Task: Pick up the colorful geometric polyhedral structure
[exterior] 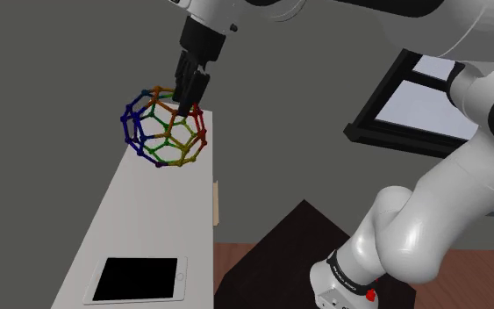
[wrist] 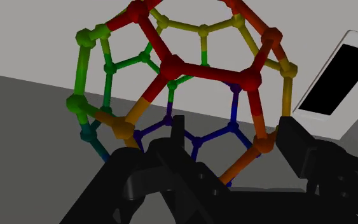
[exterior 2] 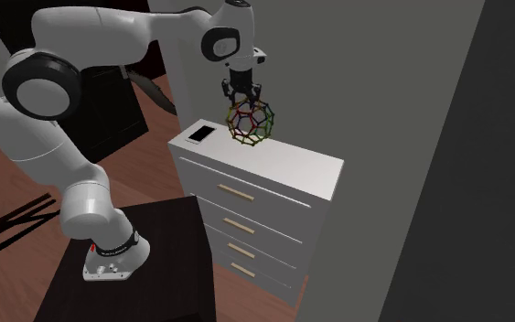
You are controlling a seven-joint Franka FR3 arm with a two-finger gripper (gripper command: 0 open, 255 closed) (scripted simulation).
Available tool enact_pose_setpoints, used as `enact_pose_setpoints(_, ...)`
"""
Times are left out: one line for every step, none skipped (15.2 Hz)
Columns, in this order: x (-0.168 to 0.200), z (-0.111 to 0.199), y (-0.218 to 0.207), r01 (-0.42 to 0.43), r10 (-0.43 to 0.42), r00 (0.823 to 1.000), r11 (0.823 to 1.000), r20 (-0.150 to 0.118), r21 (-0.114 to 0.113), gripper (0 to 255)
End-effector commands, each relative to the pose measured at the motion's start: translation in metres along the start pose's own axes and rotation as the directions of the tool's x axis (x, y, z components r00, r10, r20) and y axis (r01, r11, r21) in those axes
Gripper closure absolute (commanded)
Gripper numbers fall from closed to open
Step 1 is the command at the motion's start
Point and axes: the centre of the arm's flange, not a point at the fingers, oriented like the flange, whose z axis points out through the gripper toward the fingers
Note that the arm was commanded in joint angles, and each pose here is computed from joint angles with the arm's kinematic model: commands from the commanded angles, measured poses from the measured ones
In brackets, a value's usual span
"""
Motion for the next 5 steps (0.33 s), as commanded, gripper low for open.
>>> enact_pose_setpoints(0.003, -0.011, -0.001, 0.000, 0.000, 1.000, 1.000, -0.001, -0.001, 255)
enact_pose_setpoints(0.004, -0.016, -0.001, 0.000, 0.000, 1.000, 1.000, -0.001, -0.001, 255)
enact_pose_setpoints(0.006, -0.021, -0.001, 0.000, 0.000, 1.000, 1.000, -0.001, -0.001, 255)
enact_pose_setpoints(0.006, -0.022, -0.001, 0.000, 0.000, 1.000, 1.000, -0.001, -0.001, 255)
enact_pose_setpoints(0.006, -0.022, -0.001, 0.000, 0.000, 1.000, 1.000, -0.001, -0.001, 255)
